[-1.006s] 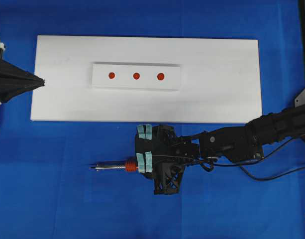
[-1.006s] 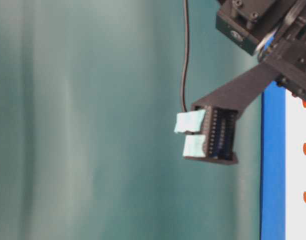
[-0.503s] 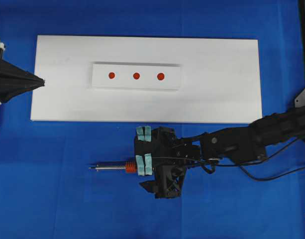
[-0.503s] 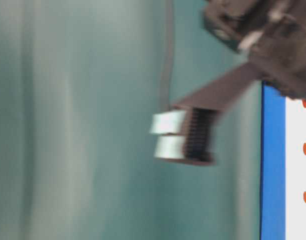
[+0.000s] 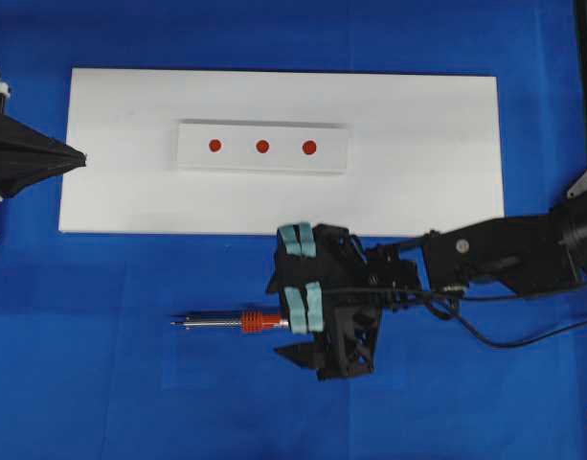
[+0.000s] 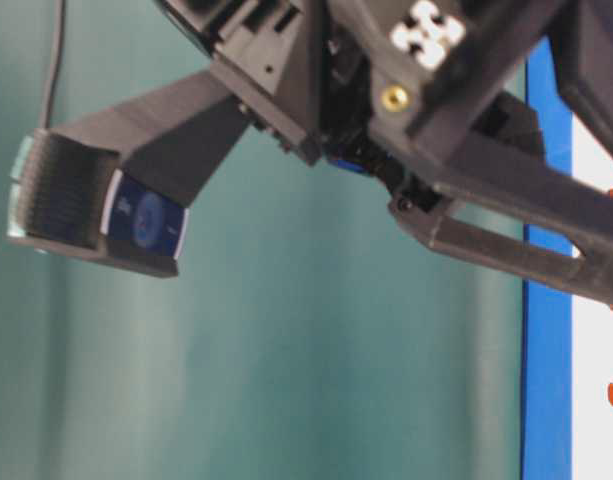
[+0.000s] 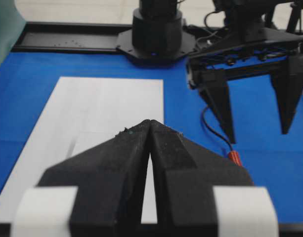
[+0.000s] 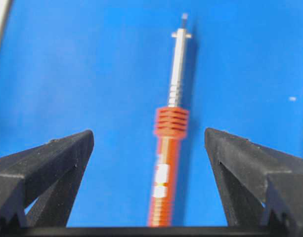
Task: Touch the tip of the soldering iron to the mark.
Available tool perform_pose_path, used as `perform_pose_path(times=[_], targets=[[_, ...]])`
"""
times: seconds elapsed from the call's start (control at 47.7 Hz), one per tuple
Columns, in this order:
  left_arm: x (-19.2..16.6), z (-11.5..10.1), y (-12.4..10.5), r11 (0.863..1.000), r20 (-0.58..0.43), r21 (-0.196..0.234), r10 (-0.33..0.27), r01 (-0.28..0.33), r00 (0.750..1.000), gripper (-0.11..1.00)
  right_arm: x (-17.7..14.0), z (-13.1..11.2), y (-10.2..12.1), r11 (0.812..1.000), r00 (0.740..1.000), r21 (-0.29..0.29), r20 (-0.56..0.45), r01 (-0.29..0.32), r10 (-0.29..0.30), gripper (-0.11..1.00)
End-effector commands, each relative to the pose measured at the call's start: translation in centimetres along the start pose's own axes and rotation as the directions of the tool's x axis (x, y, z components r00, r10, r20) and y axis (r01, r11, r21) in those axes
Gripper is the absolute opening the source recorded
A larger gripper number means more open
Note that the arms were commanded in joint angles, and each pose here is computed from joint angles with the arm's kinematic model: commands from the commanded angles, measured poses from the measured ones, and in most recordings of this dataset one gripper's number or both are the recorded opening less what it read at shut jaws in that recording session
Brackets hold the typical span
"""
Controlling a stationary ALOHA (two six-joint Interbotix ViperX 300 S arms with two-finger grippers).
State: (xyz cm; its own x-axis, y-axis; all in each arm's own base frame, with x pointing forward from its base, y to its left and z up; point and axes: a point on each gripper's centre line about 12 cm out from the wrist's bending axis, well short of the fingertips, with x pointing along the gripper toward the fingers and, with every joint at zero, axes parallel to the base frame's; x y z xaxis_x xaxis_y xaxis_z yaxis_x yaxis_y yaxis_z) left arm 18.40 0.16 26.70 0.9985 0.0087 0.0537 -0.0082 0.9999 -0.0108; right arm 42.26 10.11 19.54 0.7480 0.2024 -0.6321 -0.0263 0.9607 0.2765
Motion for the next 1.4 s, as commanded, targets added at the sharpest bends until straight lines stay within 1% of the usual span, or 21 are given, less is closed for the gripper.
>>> perform_pose_path(times=[0.0, 0.105, 0.21, 0.356, 0.461, 0.545, 0.608, 0.671, 0.754, 0.838, 0.943, 1.132, 1.278, 1.383], targets=[[0.2, 0.3, 0.0, 1.0, 0.006, 0.0, 0.001, -0.001, 1.0, 0.0, -1.3, 1.7, -1.0, 1.0, 0.999, -0.005, 0.051, 0.016, -0.016, 0.9], [0.2, 0.3, 0.0, 1.0, 0.006, 0.002, 0.003, -0.003, 1.0, 0.0, -1.9, 2.2, -3.4, 0.998, 0.997, 0.0, 0.048, 0.067, -0.067, 0.9], [0.2, 0.3, 0.0, 1.0, 0.006, 0.002, 0.003, -0.003, 1.0, 0.0, -2.7, 2.8, -6.7, 0.991, 0.99, 0.015, 0.044, 0.135, -0.136, 0.9], [0.2, 0.3, 0.0, 1.0, 0.005, 0.002, 0.003, -0.003, 1.0, 0.0, -3.9, 3.6, -11.1, 0.974, 0.973, 0.033, 0.044, 0.225, -0.226, 0.9], [0.2, 0.3, 0.0, 1.0, 0.006, 0.003, 0.003, -0.003, 1.0, 0.0, -4.9, 4.1, -14.2, 0.957, 0.956, 0.047, 0.053, 0.287, -0.289, 0.9], [0.2, 0.3, 0.0, 1.0, 0.005, 0.003, 0.003, -0.003, 1.0, 0.0, -5.5, 4.2, -15.7, 0.946, 0.945, 0.063, 0.057, 0.317, -0.321, 0.9], [0.2, 0.3, 0.0, 1.0, 0.005, 0.003, 0.001, -0.001, 1.0, 0.0, -5.8, 4.2, -16.4, 0.942, 0.941, 0.068, 0.058, 0.33, -0.334, 0.9], [0.2, 0.3, 0.0, 1.0, 0.005, 0.003, 0.001, -0.001, 1.0, 0.0, -6.1, 4.2, -16.4, 0.941, 0.94, 0.068, 0.058, 0.333, -0.337, 0.9], [0.2, 0.4, 0.0, 1.0, 0.006, 0.003, 0.001, -0.001, 1.0, 0.0, -7.4, 4.1, -16.0, 0.94, 0.94, 0.065, 0.057, 0.334, -0.337, 0.9], [0.2, 0.4, 0.0, 1.0, 0.008, 0.003, 0.001, -0.001, 1.0, 0.0, -9.4, 4.0, -15.5, 0.94, 0.937, 0.054, 0.079, 0.337, -0.34, 0.89], [0.2, 0.4, 0.0, 1.0, 0.009, 0.003, 0.002, -0.003, 1.0, 0.0, -12.4, 3.3, -15.0, 0.937, 0.929, 0.051, 0.123, 0.346, -0.349, 0.88], [0.2, 0.5, 0.0, 1.0, 0.014, 0.003, 0.002, -0.002, 1.0, 0.0, -16.9, 0.9, -14.5, 0.93, 0.909, 0.072, 0.197, 0.359, -0.366, 0.89], [0.2, 0.6, 0.0, 1.0, 0.018, 0.003, 0.002, -0.002, 1.0, 0.0, -20.2, -1.3, -13.3, 0.933, 0.893, 0.073, 0.271, 0.352, -0.358, 0.88], [0.2, 0.6, 0.0, 1.0, 0.018, 0.002, 0.002, -0.002, 1.0, 0.0, -21.8, -3.0, -12.7, 0.935, 0.88, 0.071, 0.32, 0.347, -0.351, 0.88]])
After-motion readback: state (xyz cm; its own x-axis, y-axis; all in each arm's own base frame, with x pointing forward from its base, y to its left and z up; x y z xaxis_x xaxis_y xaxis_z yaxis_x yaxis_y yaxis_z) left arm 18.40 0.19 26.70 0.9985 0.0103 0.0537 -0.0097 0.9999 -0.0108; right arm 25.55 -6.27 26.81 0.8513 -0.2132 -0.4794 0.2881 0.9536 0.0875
